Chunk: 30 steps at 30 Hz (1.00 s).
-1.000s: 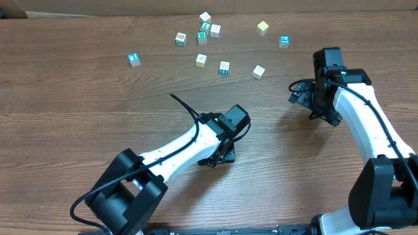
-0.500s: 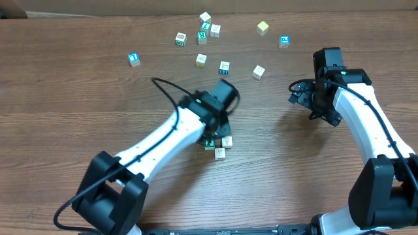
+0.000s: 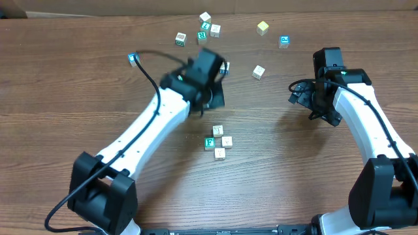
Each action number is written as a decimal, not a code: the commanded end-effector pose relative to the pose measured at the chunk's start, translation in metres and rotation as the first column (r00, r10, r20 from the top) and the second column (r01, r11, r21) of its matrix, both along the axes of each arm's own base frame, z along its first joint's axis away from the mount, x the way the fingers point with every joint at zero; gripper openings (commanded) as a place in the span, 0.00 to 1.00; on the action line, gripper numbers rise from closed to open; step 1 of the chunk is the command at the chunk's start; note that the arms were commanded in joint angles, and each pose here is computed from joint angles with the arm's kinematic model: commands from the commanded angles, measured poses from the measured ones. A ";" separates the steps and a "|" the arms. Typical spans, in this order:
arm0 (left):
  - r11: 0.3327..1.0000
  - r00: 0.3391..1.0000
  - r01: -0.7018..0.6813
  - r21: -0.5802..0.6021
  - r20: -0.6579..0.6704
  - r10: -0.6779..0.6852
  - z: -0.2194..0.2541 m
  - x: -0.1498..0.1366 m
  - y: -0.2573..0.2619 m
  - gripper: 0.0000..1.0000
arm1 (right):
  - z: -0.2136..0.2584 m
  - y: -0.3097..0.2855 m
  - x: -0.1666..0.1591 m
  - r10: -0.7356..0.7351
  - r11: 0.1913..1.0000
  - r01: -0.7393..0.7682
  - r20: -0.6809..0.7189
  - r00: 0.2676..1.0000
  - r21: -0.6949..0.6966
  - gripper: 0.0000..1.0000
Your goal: Form a circle
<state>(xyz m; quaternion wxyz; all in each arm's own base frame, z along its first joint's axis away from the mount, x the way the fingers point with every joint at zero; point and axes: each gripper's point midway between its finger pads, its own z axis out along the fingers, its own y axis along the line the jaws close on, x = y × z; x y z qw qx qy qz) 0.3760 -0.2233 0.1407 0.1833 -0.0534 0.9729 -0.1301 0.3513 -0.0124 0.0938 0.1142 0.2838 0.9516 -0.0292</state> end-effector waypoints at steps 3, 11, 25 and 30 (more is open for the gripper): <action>0.999 0.999 0.034 0.021 0.017 -0.035 0.002 0.017 0.001 0.04 | 0.010 -0.003 0.004 -0.007 1.000 0.007 0.033 0.999 -0.009 1.00; 0.997 0.992 0.058 0.047 -0.116 -0.052 -0.058 0.014 -0.008 0.04 | 0.010 -0.003 0.004 -0.007 1.000 0.007 0.033 0.999 -0.009 1.00; 0.994 0.966 0.080 0.069 -0.251 -0.060 -0.123 0.006 -0.013 0.04 | 0.010 -0.003 0.004 -0.007 1.000 0.007 0.033 0.999 -0.009 1.00; 0.995 0.952 0.095 0.011 -0.292 -0.088 -0.122 -0.004 -0.022 0.04 | 0.010 -0.003 0.004 -0.007 1.000 0.007 0.033 0.999 -0.009 1.00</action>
